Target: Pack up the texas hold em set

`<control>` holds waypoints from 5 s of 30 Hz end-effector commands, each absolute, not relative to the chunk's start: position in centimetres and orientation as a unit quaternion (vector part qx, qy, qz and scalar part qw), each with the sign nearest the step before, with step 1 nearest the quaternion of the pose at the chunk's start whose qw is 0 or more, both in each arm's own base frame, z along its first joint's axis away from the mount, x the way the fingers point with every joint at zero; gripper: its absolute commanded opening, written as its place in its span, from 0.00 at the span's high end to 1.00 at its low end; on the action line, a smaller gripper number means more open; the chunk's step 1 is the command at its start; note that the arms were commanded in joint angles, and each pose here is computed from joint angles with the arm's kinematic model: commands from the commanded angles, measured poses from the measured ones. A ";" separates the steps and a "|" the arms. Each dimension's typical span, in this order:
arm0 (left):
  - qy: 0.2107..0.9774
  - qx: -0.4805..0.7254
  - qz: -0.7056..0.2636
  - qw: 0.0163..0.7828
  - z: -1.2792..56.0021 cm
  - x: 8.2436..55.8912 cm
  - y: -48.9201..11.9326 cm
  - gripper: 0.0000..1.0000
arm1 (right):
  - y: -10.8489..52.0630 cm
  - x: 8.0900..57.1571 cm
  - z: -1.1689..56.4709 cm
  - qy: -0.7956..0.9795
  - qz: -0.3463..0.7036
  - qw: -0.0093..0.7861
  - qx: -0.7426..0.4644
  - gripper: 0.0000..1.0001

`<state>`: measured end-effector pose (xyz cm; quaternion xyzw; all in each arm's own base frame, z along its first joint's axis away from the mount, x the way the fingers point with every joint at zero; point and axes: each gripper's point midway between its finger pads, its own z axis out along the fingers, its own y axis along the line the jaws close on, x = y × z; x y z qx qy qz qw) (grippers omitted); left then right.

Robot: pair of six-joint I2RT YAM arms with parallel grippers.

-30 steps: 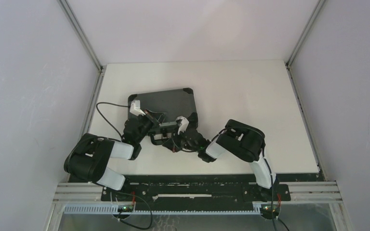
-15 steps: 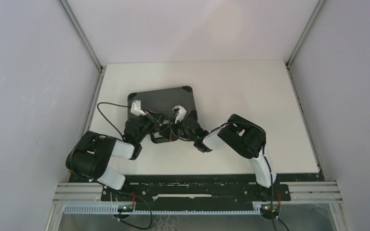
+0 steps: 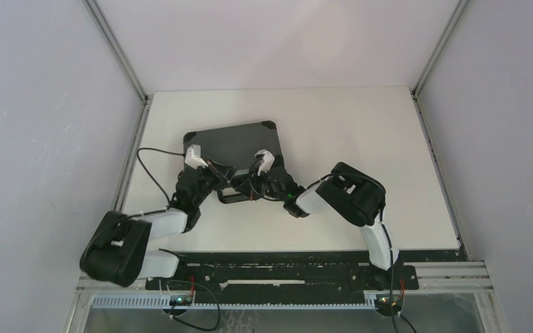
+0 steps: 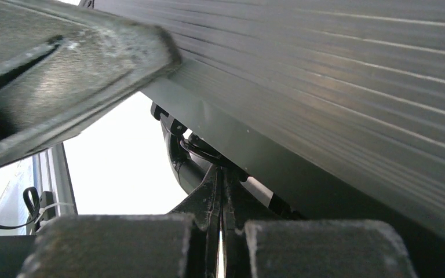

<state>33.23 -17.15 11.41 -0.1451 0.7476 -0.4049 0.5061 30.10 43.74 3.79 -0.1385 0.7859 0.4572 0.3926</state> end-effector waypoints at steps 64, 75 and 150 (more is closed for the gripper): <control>0.825 -0.218 -0.364 0.373 -0.7 33.8 -15.0 1.00 | 43.6 30.6 5.6 0.773 0.436 0.438 -0.143 1.00; 0.819 -0.221 -0.374 0.374 -0.5 33.9 -15.2 1.00 | 42.0 24.7 3.5 0.798 0.456 0.383 -0.095 1.00; 0.749 -0.189 -0.424 0.473 7.7 31.7 -14.4 1.00 | 45.1 41.0 8.0 0.791 0.374 0.467 -0.125 1.00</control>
